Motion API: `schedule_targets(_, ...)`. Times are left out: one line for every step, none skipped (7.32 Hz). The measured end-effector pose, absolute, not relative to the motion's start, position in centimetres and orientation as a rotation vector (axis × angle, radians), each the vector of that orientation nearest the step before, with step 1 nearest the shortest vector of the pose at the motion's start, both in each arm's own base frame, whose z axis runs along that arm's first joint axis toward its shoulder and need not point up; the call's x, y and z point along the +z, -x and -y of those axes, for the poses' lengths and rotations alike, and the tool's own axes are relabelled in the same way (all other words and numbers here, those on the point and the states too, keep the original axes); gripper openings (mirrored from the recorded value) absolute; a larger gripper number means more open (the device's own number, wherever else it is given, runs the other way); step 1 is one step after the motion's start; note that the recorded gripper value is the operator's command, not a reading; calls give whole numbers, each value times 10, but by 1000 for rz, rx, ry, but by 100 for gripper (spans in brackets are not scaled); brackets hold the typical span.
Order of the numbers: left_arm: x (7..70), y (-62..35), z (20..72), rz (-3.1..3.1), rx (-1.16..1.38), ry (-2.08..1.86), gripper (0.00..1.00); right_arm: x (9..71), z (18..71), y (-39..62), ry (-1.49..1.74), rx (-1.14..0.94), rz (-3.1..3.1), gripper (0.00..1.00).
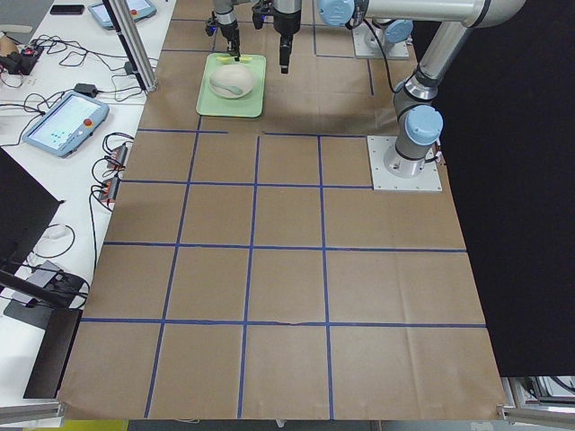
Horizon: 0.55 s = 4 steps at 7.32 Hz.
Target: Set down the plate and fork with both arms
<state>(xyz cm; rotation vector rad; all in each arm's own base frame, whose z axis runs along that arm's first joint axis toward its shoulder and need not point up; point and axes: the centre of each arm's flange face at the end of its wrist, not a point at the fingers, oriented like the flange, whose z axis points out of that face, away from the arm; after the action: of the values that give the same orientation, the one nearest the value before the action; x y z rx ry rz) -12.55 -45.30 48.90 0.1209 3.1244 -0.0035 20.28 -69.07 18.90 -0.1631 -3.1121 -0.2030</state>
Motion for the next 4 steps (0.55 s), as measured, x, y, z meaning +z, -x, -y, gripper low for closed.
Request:
schedule_targets(488, 126, 453, -3125, -2, -120, 100, 190, 691, -202, 163, -203, 3112, 100)
schedule_targets(488, 126, 452, -3125, -2, -118, 100, 196, 692, -199, 168, -197, 3114, 100)
schedule_targets(488, 126, 452, -3126, -2, -114, 100, 208, 691, -197, 173, -181, 3116, 100)
schedule_targets(488, 126, 451, -3128, -3, -108, 100, 226, 687, -194, 169, -172, 3118, 100)
